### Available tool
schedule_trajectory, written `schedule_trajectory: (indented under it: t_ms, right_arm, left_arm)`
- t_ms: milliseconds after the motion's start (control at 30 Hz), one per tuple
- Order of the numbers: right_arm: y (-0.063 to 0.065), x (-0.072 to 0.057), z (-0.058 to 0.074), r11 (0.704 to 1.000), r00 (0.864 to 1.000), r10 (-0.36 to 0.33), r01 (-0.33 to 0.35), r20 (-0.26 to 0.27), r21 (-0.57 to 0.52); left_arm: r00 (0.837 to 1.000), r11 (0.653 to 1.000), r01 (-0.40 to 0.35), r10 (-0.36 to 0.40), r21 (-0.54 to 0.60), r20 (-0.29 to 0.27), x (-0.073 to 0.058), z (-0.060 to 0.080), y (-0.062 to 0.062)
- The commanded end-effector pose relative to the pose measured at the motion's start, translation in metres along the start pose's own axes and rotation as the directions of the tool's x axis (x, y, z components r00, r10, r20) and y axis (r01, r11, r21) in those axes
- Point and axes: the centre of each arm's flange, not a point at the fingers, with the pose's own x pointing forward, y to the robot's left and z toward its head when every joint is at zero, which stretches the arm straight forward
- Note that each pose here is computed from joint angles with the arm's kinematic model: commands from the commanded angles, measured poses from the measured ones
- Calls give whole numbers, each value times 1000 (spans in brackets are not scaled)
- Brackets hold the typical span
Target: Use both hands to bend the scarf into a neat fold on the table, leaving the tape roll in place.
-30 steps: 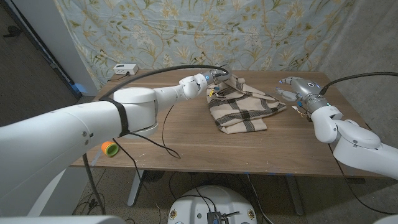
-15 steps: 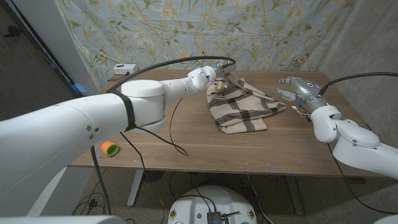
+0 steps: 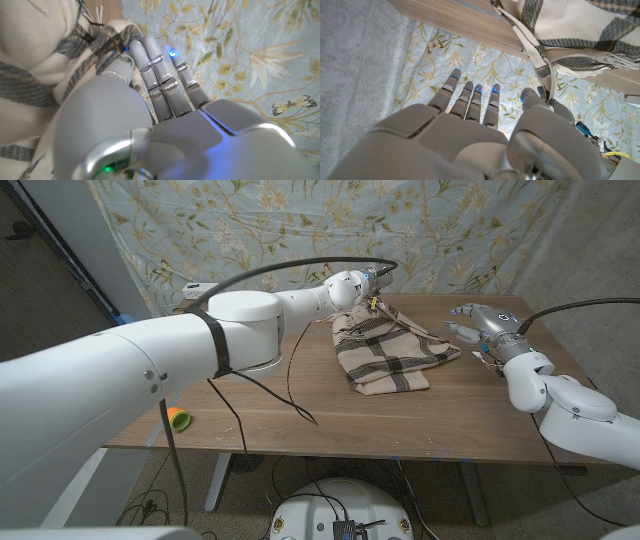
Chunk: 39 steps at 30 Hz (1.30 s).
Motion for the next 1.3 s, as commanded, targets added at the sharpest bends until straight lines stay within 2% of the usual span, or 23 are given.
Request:
schedule_trajectory:
  t_ms: [33,67,133,167,233,267,400,500,667,900,1133,1300]
  right_arm:
    - [0,-2,-9,1000,1000,-10,10,-4,4]
    - [1,-3,-10,1000,1000,-10,10,-8,8]
    - [1,-3,-11,1000,1000,-9,9,-8,9]
    - [2,-5,-13,1000,1000,-10,10,-12,11]
    - [2,-5,-14,1000,1000,-10,10,-13,13]
    - [2,-7,-16,1000,1000,-10,11,-14,12]
    - [2,-10,-19,1000,1000,-11,11,-19,14]
    - [1,-12,-20,1000,1000,-10,10,-16,17]
    - [0,-14,-22,1000,1000,-10,10,-14,15]
    - [-1,-14,-27,1000,1000,-6,6,-19,13]
    - [0,-17,-33,1000,999,1,0,-39,13]
    - [1,-17,-36,1000,999,5,-4,-47,15]
  left_arm:
    - [998,992,-51,48,-118,-26,12,-3,50]
    - [998,990,-64,61,-129,-25,13,-1,57]
    - [997,988,-70,67,-135,-22,14,0,61]
    - [997,988,-81,82,-128,-5,15,3,68]
    - [996,988,-89,91,-130,3,15,4,72]
    - [994,989,-105,108,-102,25,15,7,77]
    - [993,995,-63,71,-83,90,16,22,79]
    - [987,979,65,-34,-191,159,13,46,63]
    - [978,979,129,-100,-157,182,13,51,67]
    - [979,961,128,-84,-246,184,13,56,70]
    - [980,959,125,-79,-254,182,14,55,72]
    - [981,970,113,-74,-216,179,15,50,78]
